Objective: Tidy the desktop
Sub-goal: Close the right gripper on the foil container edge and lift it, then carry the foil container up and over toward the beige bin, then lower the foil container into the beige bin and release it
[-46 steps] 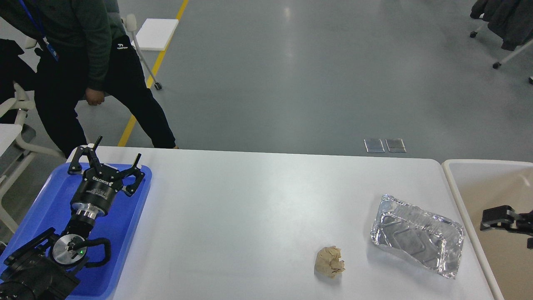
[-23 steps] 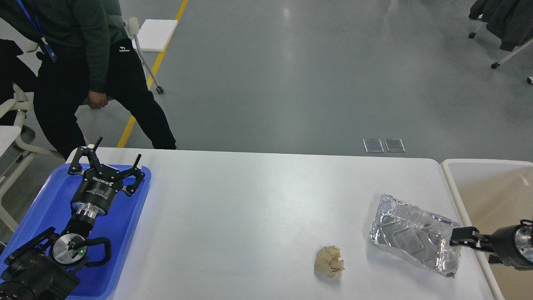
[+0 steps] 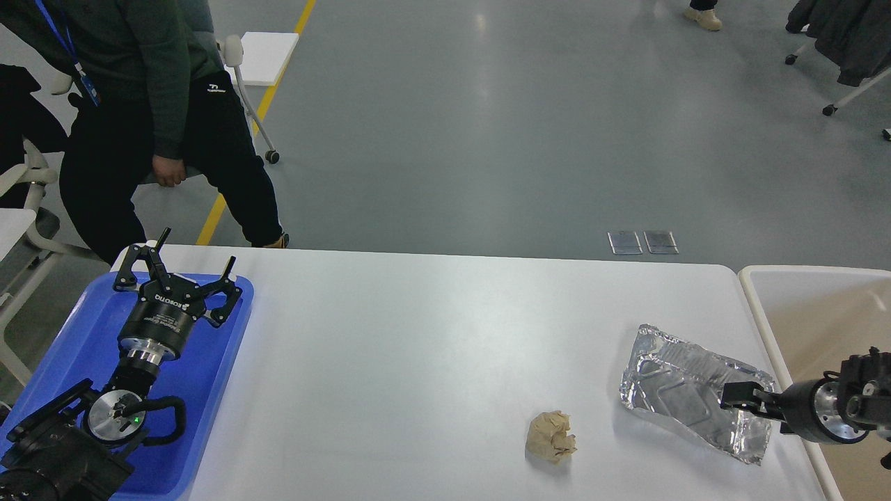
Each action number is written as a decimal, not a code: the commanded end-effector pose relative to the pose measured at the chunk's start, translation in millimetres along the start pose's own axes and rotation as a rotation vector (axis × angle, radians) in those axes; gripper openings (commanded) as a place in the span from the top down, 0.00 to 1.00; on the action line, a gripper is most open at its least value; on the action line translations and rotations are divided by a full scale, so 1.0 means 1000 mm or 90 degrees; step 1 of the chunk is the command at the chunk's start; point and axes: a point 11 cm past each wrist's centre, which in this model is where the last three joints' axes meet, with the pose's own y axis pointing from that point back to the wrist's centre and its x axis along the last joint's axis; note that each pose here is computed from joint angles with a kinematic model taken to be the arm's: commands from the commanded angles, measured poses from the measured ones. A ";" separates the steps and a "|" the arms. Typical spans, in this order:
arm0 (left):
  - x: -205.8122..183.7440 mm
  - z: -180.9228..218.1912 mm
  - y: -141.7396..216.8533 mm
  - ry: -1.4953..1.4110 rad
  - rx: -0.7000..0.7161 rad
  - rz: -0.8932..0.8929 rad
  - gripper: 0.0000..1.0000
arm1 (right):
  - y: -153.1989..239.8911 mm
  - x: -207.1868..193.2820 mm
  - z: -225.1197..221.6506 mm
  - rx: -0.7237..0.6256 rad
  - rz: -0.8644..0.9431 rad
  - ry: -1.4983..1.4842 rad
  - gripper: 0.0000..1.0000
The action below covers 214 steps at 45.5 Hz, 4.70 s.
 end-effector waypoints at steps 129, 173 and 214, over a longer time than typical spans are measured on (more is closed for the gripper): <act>0.000 -0.001 0.000 0.001 0.001 -0.001 0.01 | 0.299 0.129 -0.150 0.097 -0.031 0.205 1.00; 0.000 -0.001 0.000 0.000 0.001 0.000 0.01 | 0.263 0.161 -0.068 0.092 0.026 -0.025 1.00; 0.000 -0.001 0.000 0.000 0.001 0.000 0.01 | 0.167 0.110 0.178 -0.145 0.187 -0.320 1.00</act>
